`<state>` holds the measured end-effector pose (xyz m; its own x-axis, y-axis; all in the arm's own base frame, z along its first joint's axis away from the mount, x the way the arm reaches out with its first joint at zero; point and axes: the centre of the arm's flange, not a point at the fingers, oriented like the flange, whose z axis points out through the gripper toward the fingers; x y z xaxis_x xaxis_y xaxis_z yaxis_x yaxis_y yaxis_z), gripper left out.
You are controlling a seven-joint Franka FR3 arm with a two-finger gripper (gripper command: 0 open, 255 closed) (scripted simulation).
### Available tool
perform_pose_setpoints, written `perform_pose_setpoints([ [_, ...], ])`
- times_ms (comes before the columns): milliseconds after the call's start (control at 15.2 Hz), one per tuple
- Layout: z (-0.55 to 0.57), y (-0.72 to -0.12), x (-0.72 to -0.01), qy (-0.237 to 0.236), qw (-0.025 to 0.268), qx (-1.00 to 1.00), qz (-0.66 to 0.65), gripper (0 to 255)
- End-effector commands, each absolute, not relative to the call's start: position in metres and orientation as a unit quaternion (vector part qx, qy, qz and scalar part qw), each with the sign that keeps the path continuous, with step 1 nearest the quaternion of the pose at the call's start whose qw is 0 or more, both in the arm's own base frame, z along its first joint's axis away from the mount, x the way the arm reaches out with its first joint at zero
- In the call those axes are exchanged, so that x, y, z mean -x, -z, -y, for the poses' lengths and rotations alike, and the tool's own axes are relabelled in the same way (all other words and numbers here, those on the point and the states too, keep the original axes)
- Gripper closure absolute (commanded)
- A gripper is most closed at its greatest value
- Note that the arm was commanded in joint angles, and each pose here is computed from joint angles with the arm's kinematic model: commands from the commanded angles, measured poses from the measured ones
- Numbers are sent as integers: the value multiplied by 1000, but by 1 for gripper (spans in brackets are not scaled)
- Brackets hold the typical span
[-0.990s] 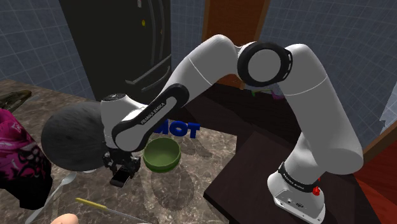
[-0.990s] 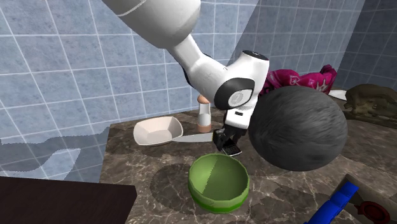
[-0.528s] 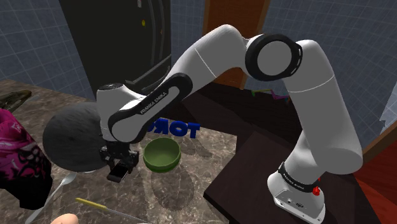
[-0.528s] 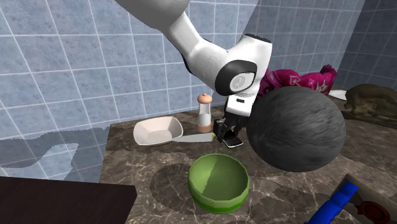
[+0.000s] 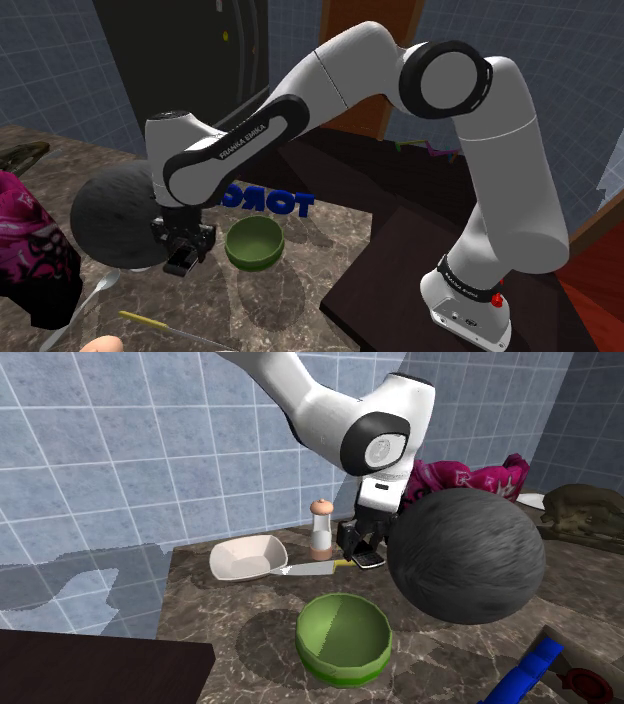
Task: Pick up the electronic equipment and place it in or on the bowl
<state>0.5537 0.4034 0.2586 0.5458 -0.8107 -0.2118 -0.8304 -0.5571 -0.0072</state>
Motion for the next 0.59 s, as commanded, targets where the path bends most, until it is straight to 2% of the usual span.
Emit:
perform_pose_setpoints([
  [0,-404,-269,-553,-92,53,878,-468,255],
  [330,-404,-295,-553,-92,53,878,-468,255],
  [528,-366,-296,-544,-92,53,878,-468,255],
])
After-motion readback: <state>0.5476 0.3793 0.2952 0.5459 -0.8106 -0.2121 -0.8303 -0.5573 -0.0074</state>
